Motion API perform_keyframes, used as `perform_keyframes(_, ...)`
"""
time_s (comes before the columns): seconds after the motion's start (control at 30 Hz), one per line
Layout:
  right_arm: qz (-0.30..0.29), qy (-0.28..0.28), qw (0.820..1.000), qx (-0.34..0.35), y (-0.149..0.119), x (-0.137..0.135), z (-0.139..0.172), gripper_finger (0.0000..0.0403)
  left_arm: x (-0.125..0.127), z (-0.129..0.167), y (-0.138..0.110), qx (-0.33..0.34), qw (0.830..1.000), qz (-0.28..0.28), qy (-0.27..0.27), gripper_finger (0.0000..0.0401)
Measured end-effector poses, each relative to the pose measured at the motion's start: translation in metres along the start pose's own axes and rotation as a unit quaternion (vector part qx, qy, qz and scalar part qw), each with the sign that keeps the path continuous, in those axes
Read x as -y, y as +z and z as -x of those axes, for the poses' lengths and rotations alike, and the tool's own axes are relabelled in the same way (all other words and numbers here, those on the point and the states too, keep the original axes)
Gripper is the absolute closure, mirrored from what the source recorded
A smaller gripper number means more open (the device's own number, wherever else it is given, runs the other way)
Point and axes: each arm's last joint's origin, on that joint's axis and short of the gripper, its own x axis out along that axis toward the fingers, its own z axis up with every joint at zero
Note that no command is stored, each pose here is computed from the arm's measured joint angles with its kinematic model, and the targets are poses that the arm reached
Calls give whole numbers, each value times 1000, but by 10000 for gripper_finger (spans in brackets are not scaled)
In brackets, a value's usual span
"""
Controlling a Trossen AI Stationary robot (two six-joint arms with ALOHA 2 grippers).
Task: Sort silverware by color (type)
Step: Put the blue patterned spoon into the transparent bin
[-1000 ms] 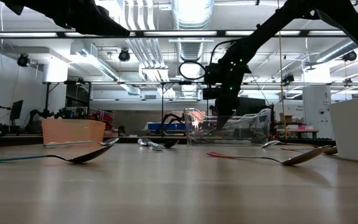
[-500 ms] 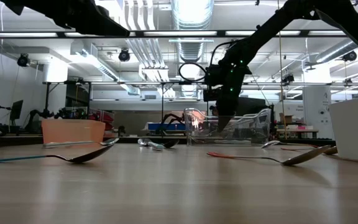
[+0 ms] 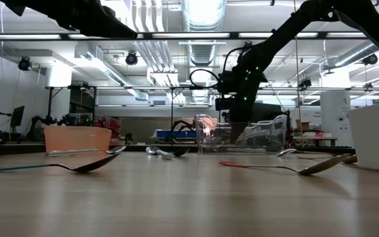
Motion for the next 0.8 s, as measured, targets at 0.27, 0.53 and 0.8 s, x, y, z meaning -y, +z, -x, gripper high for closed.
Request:
perform_keyframes(0.27, 4, -3, 1000, 4, 1, 0, 0, 380, 0, 0, 0, 0, 1000, -1, 0, 280)
perform_keyframes(0.53, -1, -3, 1000, 4, 1, 1, 0, 380, 0, 0, 0, 0, 1000, -1, 0, 280)
perform_keyframes(0.8, -13, 2, 1000, 7, 1, 0, 0, 380, 0, 0, 0, 0, 1000, -1, 0, 280)
